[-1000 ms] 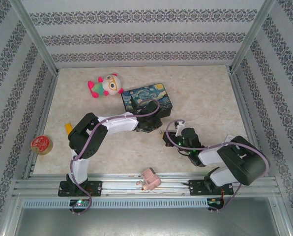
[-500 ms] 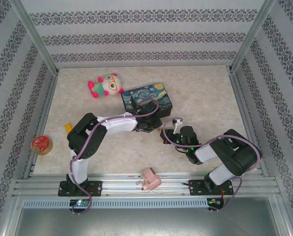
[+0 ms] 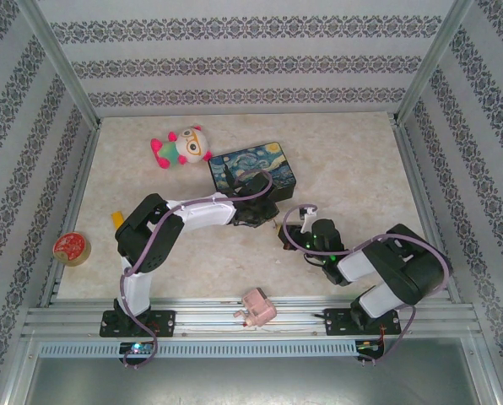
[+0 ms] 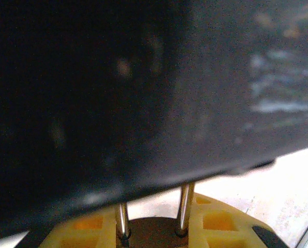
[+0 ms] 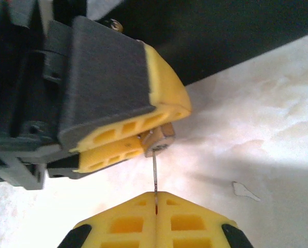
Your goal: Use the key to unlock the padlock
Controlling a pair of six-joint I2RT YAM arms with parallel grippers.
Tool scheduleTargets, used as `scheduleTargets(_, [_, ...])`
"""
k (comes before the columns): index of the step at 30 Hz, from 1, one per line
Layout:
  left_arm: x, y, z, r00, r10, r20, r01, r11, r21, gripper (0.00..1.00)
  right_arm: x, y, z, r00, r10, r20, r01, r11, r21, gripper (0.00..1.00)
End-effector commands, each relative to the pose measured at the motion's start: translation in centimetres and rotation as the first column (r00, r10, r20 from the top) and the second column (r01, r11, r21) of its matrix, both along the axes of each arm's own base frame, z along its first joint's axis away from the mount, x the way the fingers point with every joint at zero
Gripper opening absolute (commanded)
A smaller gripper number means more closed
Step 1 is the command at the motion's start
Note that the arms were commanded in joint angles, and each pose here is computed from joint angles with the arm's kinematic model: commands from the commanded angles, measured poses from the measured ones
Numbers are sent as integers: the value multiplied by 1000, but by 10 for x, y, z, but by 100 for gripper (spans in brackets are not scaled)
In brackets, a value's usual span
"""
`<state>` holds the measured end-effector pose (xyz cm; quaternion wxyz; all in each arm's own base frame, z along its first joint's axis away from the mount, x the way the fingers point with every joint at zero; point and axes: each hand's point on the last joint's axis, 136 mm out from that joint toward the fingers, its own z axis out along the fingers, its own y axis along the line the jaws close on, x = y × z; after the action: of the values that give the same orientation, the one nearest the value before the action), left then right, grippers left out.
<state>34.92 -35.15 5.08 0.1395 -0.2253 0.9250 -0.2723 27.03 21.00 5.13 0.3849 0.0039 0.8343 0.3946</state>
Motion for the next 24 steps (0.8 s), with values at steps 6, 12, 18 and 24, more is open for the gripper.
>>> scheduleTargets(6, [15, -5, 32, 997, 62, 35, -57, 991, -122, 6, 10, 0, 4, 1000, -14, 13, 13, 999, 39, 0])
scheduleTargets(12, [16, -5, 31, 997, 64, 34, -59, 991, -122, 6, 10, 1, 11, 999, -8, 34, 6, 999, 51, 0])
scheduleTargets(18, [15, -6, 30, 998, 59, 30, -54, 991, -125, 6, 11, 3, 12, 999, -1, 35, 0, 999, 50, 0])
scheduleTargets(24, [15, -7, 27, 998, 57, 23, -53, 990, -128, 6, 13, 6, 15, 999, 10, 43, -13, 998, 60, 0])
